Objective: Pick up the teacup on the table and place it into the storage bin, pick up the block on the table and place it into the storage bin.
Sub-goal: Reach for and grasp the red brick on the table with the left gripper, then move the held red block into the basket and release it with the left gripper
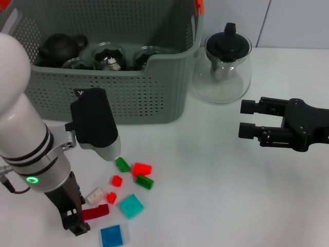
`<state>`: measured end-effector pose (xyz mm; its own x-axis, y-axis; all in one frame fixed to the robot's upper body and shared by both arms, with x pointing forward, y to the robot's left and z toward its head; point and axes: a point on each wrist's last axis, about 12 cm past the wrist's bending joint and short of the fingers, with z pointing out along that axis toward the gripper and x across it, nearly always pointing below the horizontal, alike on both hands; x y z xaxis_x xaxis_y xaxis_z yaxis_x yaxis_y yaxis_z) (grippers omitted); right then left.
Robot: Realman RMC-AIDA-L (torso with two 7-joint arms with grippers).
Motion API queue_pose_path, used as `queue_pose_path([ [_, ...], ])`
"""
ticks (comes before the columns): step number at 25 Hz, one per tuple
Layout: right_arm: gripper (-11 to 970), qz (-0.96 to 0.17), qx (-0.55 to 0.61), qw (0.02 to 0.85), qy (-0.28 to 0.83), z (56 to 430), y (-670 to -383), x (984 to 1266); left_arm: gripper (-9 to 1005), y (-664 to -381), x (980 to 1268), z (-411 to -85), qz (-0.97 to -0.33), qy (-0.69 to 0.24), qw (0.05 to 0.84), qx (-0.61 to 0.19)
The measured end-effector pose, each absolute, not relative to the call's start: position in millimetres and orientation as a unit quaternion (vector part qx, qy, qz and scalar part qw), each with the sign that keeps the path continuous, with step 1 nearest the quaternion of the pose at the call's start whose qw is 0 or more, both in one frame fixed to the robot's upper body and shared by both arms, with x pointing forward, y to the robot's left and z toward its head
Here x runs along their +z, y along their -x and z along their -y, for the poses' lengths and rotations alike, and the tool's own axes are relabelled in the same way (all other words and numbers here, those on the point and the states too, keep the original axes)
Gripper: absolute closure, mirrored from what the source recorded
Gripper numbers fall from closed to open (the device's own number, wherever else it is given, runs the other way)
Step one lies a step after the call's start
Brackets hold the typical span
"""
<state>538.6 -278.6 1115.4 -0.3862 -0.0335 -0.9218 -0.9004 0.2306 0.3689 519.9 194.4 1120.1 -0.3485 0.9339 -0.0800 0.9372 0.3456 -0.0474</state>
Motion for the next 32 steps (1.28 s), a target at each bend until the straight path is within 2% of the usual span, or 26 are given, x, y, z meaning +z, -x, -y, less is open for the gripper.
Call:
queue_pose_path([
  [2,166,-0.659,0.509,0.426,0.354,278.6,-538.6,1115.4,380,-520.1,1119.8,-193.8,-0.820,-0.571,0.021,-0.043],
  [18,166,-0.657,0.509,0.428,0.354,278.0,-539.6,1116.2,463,-521.8,1113.6,-189.8,-0.816,-0.576,0.015,-0.045],
  [27,166,-0.657,0.508,0.429,0.354,278.5,-539.7,1116.6,719,-524.4,1113.9,-186.5,-0.820,-0.572,0.021,-0.036],
  [32,166,-0.657,0.507,0.433,0.353,280.0,-539.7,1116.8,822,-521.7,1128.0,-191.4,-0.828,-0.558,0.039,-0.041],
])
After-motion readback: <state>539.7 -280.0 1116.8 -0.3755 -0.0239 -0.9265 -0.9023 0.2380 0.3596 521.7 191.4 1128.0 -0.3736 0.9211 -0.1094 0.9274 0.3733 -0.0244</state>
